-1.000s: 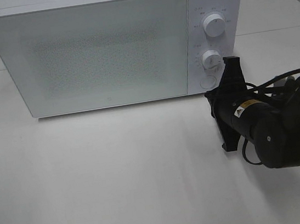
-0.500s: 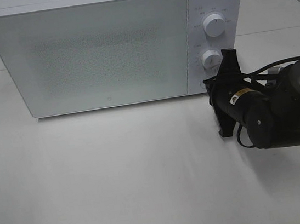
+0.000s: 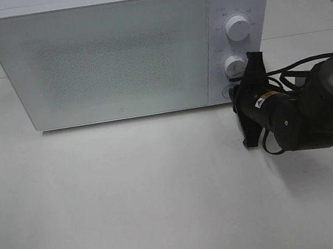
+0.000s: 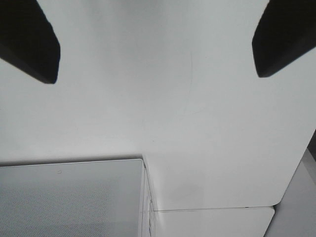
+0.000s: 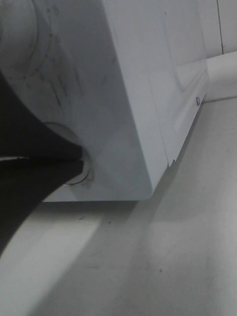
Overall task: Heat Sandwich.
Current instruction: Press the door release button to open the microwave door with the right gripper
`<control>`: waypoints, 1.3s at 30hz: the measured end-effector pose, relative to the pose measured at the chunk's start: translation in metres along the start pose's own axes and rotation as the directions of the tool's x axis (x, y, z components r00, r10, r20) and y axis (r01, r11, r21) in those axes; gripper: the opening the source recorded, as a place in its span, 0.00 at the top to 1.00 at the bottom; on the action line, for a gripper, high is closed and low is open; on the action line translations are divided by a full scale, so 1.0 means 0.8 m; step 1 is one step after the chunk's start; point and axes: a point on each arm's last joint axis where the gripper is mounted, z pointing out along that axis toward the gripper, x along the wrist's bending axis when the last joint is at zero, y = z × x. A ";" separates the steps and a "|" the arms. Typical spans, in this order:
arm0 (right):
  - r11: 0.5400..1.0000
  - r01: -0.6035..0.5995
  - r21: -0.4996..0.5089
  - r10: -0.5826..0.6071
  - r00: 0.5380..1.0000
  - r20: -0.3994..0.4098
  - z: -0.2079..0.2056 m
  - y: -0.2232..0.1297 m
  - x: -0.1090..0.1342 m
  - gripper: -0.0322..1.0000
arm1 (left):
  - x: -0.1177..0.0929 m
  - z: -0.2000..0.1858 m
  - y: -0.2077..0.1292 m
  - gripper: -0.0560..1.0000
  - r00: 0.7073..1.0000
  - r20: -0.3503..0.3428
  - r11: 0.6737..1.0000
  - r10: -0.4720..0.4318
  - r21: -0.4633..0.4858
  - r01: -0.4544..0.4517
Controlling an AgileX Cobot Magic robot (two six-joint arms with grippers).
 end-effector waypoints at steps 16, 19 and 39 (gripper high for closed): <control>1.000 -0.028 0.012 0.028 1.000 0.007 0.006 -0.004 0.003 0.95 | 0.000 0.000 0.000 0.01 1.000 0.000 1.000 0.000 0.000 0.000; 1.000 -0.030 0.009 0.030 1.000 0.005 0.006 -0.004 0.004 0.95 | 0.000 0.000 0.000 0.01 1.000 0.000 1.000 0.000 0.000 0.000; 0.998 0.021 -0.059 -0.025 0.998 -0.065 0.022 -0.010 0.003 0.95 | 0.000 0.000 0.000 0.01 1.000 0.000 1.000 0.000 0.000 0.000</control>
